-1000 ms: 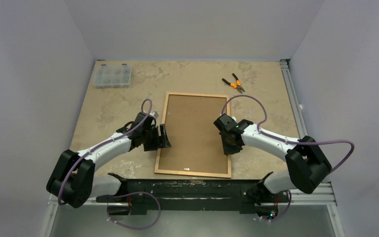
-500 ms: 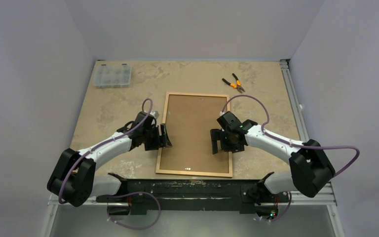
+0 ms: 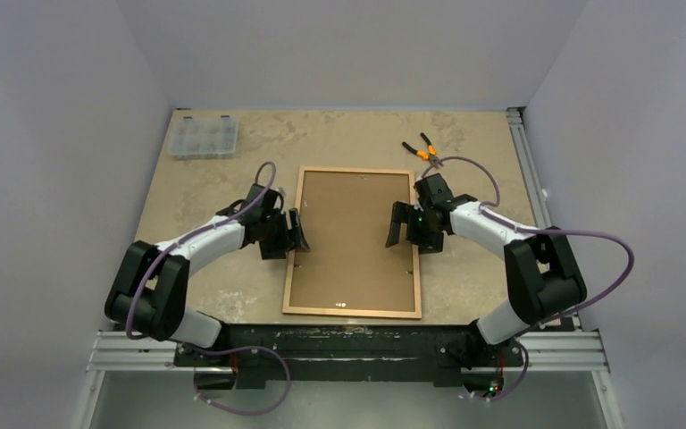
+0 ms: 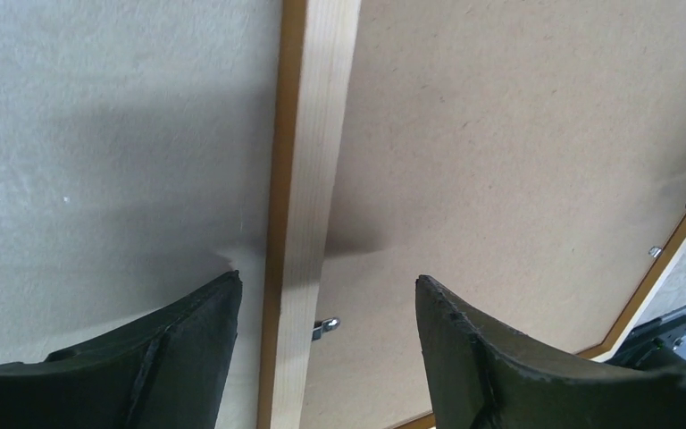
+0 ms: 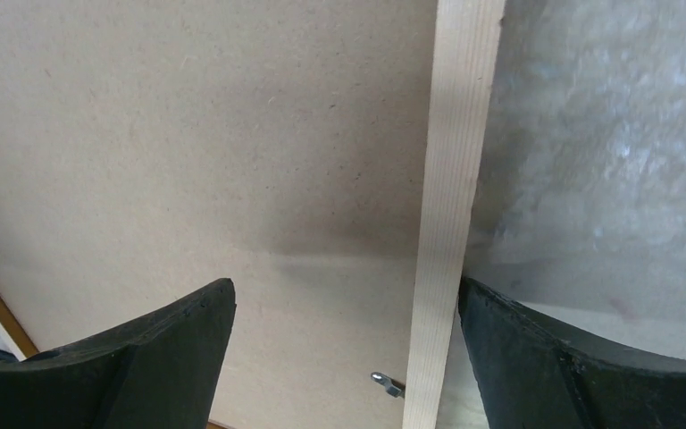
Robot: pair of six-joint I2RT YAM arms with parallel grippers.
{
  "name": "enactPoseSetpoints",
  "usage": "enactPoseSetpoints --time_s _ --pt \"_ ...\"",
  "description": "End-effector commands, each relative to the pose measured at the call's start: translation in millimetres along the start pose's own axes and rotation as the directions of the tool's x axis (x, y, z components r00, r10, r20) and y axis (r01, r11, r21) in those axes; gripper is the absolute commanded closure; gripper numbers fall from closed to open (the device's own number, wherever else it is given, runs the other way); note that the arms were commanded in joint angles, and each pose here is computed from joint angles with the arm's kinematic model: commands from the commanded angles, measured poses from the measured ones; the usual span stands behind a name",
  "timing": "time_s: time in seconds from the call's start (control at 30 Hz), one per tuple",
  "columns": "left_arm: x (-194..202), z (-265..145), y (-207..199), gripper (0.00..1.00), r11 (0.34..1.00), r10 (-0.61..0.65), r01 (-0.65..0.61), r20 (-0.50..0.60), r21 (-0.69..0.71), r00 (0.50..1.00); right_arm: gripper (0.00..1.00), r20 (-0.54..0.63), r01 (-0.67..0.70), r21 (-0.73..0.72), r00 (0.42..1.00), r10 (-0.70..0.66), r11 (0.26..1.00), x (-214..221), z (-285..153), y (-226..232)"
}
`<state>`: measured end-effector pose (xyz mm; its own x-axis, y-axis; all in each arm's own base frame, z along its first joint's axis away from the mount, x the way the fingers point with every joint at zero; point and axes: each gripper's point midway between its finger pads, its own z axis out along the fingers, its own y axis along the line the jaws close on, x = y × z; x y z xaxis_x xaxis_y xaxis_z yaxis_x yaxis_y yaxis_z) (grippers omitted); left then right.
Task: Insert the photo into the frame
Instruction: Install the photo frame at the center of the board.
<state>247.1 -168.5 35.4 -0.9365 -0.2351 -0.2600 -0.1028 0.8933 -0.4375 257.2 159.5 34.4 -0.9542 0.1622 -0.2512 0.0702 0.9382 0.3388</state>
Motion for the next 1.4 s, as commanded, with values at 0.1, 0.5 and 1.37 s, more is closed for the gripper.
enactPoseSetpoints --time_s 0.1,0.5,1.37 --pt "-20 11 -22 0.31 0.994 0.021 -0.021 0.002 0.103 1.0 0.08 0.049 0.042 -0.08 0.998 -0.038 0.996 -38 9 24" --pt "22 11 -46 0.32 0.975 0.012 0.003 -0.069 0.22 0.998 0.1 0.019 0.043 -0.129 0.999 -0.041 0.991 -14 -6 24" --pt "46 -9 -38 0.29 0.996 0.072 -0.068 -0.064 0.06 0.995 0.05 0.071 0.02 0.062 0.997 -0.024 0.998 -31 -17 -11"
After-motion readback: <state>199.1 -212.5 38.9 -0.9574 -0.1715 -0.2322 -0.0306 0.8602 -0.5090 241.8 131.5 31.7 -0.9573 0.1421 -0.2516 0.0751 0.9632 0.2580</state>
